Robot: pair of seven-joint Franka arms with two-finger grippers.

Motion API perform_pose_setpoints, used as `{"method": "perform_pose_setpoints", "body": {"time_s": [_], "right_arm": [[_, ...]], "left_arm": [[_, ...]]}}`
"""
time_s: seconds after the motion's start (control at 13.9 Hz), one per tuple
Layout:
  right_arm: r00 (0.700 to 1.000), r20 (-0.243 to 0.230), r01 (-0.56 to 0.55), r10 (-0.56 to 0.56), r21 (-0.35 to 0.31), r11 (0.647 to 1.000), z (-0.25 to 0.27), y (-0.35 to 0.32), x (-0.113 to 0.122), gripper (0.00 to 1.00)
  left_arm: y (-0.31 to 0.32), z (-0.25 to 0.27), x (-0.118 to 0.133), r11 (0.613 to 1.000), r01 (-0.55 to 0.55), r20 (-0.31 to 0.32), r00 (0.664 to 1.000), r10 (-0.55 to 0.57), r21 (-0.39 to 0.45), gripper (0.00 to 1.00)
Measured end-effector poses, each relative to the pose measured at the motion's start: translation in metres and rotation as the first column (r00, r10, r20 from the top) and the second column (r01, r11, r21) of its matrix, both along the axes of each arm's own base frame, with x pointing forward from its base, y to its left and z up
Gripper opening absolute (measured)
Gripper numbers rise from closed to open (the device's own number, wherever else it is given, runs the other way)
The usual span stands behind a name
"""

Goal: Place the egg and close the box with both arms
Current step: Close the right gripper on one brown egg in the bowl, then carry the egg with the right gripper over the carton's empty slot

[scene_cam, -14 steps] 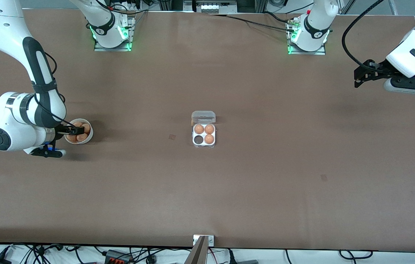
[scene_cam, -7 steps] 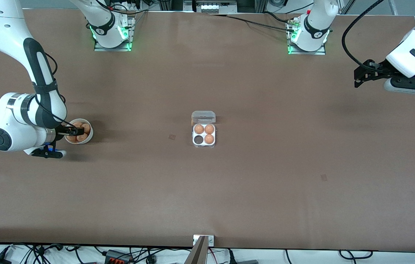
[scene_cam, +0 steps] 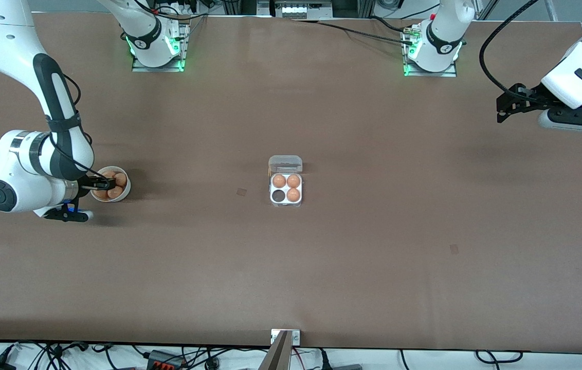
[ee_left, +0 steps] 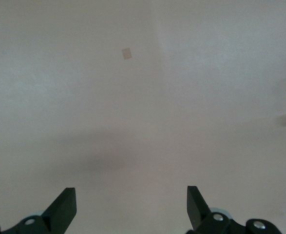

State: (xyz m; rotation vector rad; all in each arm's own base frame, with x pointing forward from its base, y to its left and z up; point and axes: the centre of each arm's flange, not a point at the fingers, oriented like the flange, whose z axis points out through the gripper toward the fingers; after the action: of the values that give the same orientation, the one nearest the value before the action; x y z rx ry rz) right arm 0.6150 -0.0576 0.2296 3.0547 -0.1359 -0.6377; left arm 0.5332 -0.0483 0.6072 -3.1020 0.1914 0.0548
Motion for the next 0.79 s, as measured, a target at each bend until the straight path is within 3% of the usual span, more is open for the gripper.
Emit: {"method": "perform_pose_setpoints", "body": {"time_s": [0.43,0.79], "right_arm": [[1.0,0.006,0.0,0.0,-0.001,1.0,-0.002,0.0,0.001,0.48],[1.0,0.023,-0.007,0.007,0.0,1.0,0.02,0.002,0.015,0.47]], "left_arm": [[0.0,0.0,0.0,1.0,0.0,0.0,1.0,0.0,0.0,1.0],[0.0,-0.001,-0.001,1.0,0.0,-0.007,1.0,0.0,0.001,1.0]]}}
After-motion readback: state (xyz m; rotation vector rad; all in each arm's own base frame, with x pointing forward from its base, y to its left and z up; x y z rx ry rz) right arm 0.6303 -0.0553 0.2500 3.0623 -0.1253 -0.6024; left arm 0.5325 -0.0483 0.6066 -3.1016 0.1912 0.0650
